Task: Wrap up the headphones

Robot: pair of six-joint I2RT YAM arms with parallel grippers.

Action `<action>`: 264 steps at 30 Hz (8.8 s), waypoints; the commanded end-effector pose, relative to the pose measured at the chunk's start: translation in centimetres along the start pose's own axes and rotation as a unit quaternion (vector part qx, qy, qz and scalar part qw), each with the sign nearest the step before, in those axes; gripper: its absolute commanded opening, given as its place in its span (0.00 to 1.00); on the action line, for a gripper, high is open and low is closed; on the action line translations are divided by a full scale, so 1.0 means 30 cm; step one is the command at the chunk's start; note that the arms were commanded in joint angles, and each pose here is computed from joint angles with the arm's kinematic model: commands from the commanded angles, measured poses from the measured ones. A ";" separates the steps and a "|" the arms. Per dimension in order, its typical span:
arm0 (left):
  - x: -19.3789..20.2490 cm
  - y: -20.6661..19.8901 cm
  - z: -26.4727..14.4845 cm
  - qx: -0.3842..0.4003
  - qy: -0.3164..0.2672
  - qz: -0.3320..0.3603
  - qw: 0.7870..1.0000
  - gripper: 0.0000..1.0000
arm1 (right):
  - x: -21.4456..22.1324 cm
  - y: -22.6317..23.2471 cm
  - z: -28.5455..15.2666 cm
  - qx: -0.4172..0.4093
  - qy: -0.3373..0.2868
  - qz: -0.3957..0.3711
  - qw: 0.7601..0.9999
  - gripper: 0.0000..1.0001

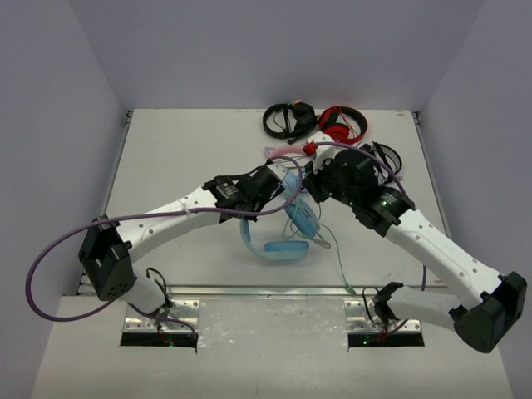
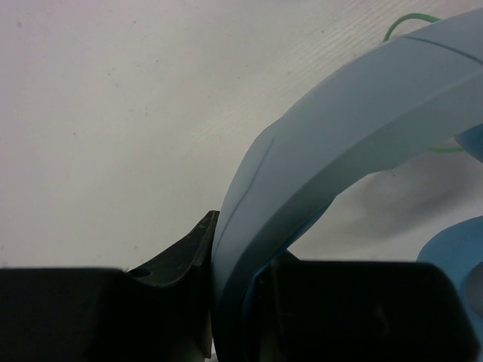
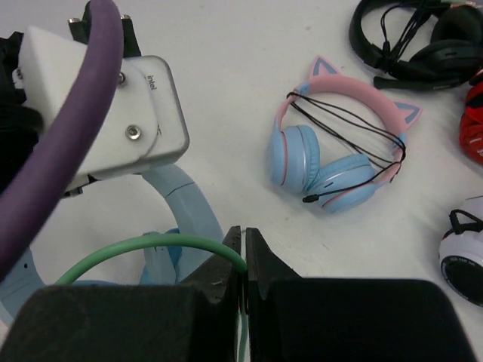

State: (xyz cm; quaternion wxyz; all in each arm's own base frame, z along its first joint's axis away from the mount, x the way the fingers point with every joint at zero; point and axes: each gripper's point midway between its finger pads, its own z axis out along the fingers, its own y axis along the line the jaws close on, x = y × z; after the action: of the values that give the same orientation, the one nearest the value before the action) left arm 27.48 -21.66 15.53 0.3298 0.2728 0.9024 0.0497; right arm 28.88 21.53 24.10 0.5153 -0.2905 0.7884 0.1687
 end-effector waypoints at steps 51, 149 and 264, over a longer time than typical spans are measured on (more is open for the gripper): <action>-0.226 -0.028 -0.112 0.046 -0.138 -0.110 0.983 0.01 | 0.196 -0.117 0.145 0.276 0.180 0.224 0.917 0.01; -0.323 0.187 -0.388 0.003 -0.298 -0.239 0.924 0.01 | 0.448 -0.183 0.236 0.411 0.294 0.158 0.848 0.01; -0.065 -0.204 -0.211 0.143 -0.227 -0.135 0.954 0.00 | -0.384 -0.076 0.051 0.098 -0.154 -0.197 0.963 0.03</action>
State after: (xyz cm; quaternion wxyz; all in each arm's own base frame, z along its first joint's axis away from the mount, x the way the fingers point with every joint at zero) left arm 24.89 -24.11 17.64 0.4969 0.1359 0.8520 -0.0930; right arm 31.95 25.66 27.40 0.6094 -0.4277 0.6662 0.0437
